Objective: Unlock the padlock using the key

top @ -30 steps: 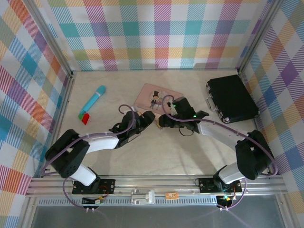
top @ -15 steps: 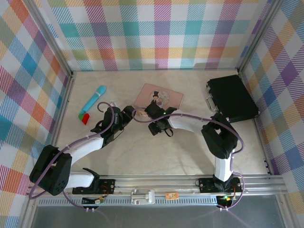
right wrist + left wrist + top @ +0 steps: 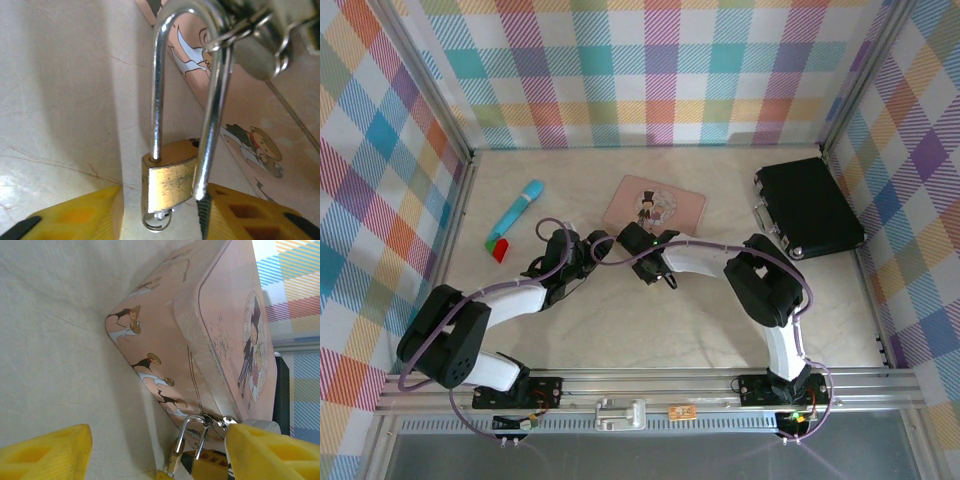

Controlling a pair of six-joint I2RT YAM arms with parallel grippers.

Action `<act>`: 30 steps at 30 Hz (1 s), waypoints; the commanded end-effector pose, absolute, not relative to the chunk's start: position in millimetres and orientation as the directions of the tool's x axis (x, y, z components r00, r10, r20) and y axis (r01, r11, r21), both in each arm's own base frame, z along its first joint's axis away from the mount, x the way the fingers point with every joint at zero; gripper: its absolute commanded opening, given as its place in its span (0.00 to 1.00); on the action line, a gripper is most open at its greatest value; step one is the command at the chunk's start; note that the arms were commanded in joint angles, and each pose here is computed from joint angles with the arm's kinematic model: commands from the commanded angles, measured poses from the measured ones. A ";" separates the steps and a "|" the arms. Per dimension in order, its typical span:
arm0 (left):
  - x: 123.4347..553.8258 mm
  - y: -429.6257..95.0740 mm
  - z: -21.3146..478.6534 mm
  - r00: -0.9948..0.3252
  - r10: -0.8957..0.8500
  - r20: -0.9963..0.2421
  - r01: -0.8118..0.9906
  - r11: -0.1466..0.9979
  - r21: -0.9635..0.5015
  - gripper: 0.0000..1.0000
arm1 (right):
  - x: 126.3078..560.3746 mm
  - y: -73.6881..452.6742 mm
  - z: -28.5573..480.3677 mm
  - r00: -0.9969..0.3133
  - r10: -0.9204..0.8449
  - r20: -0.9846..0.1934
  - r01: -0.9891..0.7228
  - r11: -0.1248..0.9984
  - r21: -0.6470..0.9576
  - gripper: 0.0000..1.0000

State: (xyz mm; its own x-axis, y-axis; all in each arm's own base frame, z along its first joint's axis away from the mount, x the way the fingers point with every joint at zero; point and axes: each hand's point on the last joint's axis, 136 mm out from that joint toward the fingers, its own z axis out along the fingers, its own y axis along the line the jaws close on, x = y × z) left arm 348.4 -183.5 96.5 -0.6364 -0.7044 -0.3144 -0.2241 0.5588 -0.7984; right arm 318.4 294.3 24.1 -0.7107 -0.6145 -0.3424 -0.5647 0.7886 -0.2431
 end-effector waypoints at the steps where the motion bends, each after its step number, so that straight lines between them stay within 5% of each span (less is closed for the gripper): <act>1: 352.2 -189.0 102.8 -0.641 -0.706 -0.300 -0.186 0.523 -0.832 0.71 | 334.8 285.7 10.3 -0.724 -0.597 -0.346 -0.514 0.801 -0.305 0.39; 8: 350.7 -194.4 103.6 -0.656 -0.694 -0.296 -0.154 0.507 -0.848 0.69 | 336.7 285.3 13.0 -0.749 -0.549 -0.370 -0.505 0.835 -0.219 0.18; 16: 351.0 -217.3 102.0 -0.694 -0.663 -0.281 -0.055 0.437 -0.898 0.63 | 323.3 307.0 28.7 -0.762 -0.499 -0.414 -0.581 0.808 0.097 0.03; 30: 375.2 -266.1 87.6 -0.699 -0.667 -0.259 -0.012 0.373 -0.928 0.52 | 301.4 339.4 44.1 -0.767 -0.484 -0.421 -0.635 0.668 0.389 0.00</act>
State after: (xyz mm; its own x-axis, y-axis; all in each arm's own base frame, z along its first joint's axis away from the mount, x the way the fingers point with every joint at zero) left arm 363.3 -259.1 70.6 -0.7300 -0.6384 -0.2441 -0.0604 0.4160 -0.9074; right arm 317.0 325.0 40.9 -0.7714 -0.4719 -0.4270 -0.6101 0.7392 0.2852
